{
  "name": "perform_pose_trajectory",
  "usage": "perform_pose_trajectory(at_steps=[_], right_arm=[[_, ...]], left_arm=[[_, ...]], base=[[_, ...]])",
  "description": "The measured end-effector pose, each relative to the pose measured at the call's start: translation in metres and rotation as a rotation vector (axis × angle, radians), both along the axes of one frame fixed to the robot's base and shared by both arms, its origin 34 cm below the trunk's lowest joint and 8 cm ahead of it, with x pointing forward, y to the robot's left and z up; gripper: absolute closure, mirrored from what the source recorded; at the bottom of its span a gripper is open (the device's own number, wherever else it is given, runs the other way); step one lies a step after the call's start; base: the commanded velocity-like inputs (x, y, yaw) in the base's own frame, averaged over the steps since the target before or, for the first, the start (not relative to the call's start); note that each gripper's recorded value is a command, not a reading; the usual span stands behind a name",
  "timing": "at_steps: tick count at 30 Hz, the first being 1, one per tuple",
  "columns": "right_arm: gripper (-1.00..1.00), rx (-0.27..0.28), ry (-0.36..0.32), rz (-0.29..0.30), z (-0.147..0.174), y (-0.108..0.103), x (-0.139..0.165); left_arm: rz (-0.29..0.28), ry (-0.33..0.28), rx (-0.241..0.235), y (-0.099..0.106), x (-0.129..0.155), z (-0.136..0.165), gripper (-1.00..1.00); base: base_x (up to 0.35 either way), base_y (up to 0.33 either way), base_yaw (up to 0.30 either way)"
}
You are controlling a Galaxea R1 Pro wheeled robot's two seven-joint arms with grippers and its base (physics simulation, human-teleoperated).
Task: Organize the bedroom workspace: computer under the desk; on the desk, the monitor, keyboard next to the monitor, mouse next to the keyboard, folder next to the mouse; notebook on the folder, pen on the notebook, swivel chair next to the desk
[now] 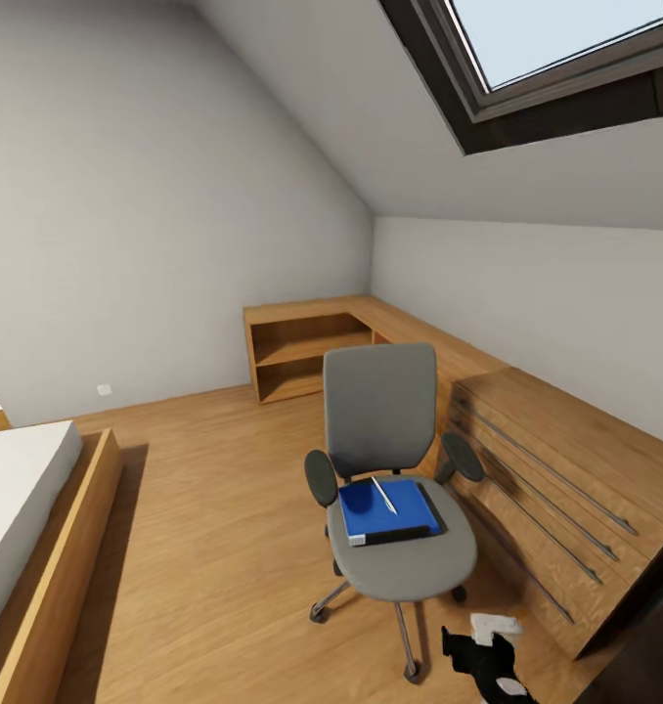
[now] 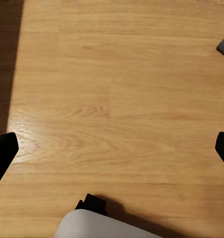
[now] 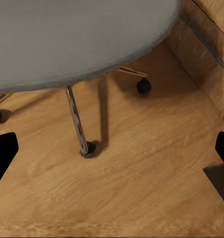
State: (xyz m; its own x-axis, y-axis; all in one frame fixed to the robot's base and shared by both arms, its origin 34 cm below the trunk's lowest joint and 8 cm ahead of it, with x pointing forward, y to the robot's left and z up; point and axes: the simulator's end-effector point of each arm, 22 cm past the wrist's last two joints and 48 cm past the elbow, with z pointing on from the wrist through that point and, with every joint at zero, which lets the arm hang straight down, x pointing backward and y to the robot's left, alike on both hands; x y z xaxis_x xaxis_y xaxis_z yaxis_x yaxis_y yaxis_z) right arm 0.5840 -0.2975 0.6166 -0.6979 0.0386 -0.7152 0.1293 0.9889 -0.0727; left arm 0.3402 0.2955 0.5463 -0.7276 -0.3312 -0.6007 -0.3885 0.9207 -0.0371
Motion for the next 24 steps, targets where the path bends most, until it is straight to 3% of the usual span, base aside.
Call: perform_pose_trajectory(at_steps=[5, 8, 12, 15, 18, 24], right_arm=[[-1.00, 0.004, 0.066, -0.045, 0.070, -0.022, 0.072], [-1.00, 0.028, 0.066, -0.037, 0.112, -0.006, 0.097], [-1.00, 0.061, 0.092, 0.007, 0.126, 0.033, 0.103], [-1.00, 0.035, 0.088, 0.090, 0.134, 0.065, 0.109], [-1.00, 0.030, 0.075, 0.111, 0.138, 0.072, 0.112], [-1.00, 0.056, 0.034, 0.092, 0.142, 0.072, 0.117]], left_arm=[[0.004, 0.000, 0.001, 0.001, 0.000, 0.000, -1.00], [0.005, -0.001, 0.002, 0.002, 0.000, 0.000, -1.00], [0.005, -0.001, 0.001, 0.001, 0.000, 0.000, -1.00], [0.006, -0.002, 0.000, 0.001, 0.000, 0.001, -1.00], [0.007, -0.002, -0.001, 0.000, 0.000, 0.000, -1.00], [0.008, 0.000, 0.000, 0.001, -0.001, 0.000, -1.00]], base=[[0.000, 0.000, 0.000], [0.016, 0.000, 0.000], [0.180, 0.000, 0.000], [0.307, 0.000, 0.000], [0.329, 0.000, 0.000], [0.333, 0.000, 0.062]])
